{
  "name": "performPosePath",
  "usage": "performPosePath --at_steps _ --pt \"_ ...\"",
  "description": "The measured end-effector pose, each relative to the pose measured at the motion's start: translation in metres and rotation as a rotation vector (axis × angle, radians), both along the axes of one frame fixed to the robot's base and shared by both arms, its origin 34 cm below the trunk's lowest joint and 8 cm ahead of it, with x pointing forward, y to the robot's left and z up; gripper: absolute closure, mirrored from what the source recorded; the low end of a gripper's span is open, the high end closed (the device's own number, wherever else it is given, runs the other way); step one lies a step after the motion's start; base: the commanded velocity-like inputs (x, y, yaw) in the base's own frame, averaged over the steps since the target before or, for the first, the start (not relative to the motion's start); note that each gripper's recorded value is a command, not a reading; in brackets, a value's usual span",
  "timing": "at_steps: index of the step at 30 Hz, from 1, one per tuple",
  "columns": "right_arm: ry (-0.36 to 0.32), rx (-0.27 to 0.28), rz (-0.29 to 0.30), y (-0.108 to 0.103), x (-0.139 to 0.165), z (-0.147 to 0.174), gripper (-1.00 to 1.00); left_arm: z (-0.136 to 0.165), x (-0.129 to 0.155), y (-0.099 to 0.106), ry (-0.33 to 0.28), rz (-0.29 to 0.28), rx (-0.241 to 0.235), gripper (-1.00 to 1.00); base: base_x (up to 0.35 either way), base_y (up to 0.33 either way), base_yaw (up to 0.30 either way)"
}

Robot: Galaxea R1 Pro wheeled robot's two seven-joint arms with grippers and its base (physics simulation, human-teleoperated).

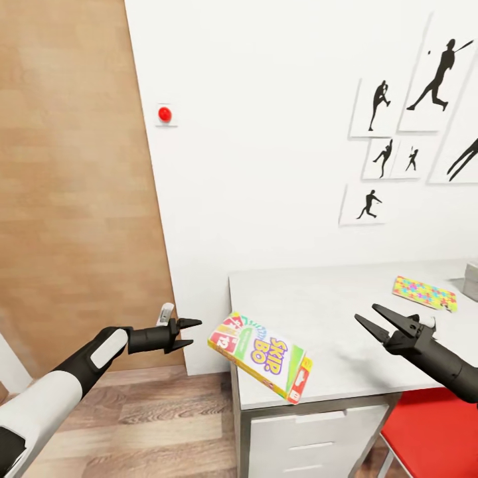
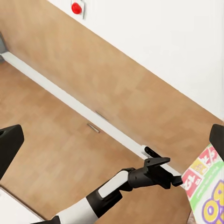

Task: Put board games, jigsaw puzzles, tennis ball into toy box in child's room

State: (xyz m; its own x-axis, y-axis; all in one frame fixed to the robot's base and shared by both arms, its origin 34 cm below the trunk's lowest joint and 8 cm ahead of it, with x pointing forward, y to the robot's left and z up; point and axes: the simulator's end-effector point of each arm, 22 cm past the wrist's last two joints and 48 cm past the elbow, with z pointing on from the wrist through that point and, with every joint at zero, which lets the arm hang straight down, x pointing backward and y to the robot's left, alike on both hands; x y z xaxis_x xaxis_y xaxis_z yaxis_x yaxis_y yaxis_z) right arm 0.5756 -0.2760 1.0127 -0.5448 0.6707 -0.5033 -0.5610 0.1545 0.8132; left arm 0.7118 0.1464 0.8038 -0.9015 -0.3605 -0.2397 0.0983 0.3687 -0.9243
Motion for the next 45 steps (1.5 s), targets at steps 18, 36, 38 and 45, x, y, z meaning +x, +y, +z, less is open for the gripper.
performPosePath --at_steps 18,36,38,45 --pt "0.003 0.000 0.000 0.001 0.000 -0.001 -1.00 0.000 0.000 0.000 0.000 0.000 -0.001 -1.00 -0.024 -0.053 0.000" --pt "0.004 -0.002 -0.001 0.001 -0.001 -0.013 -1.00 -0.011 -0.001 0.001 0.000 -0.001 0.001 -1.00 -0.009 -0.015 0.000" --pt "0.004 -0.002 -0.001 0.001 -0.001 -0.015 -1.00 -0.013 -0.002 0.001 0.000 -0.001 0.001 -1.00 0.000 0.000 0.000" --pt "0.005 -0.002 -0.001 0.001 -0.001 -0.015 -1.00 -0.013 -0.002 0.002 0.000 -0.001 0.001 -1.00 0.000 0.000 0.000"
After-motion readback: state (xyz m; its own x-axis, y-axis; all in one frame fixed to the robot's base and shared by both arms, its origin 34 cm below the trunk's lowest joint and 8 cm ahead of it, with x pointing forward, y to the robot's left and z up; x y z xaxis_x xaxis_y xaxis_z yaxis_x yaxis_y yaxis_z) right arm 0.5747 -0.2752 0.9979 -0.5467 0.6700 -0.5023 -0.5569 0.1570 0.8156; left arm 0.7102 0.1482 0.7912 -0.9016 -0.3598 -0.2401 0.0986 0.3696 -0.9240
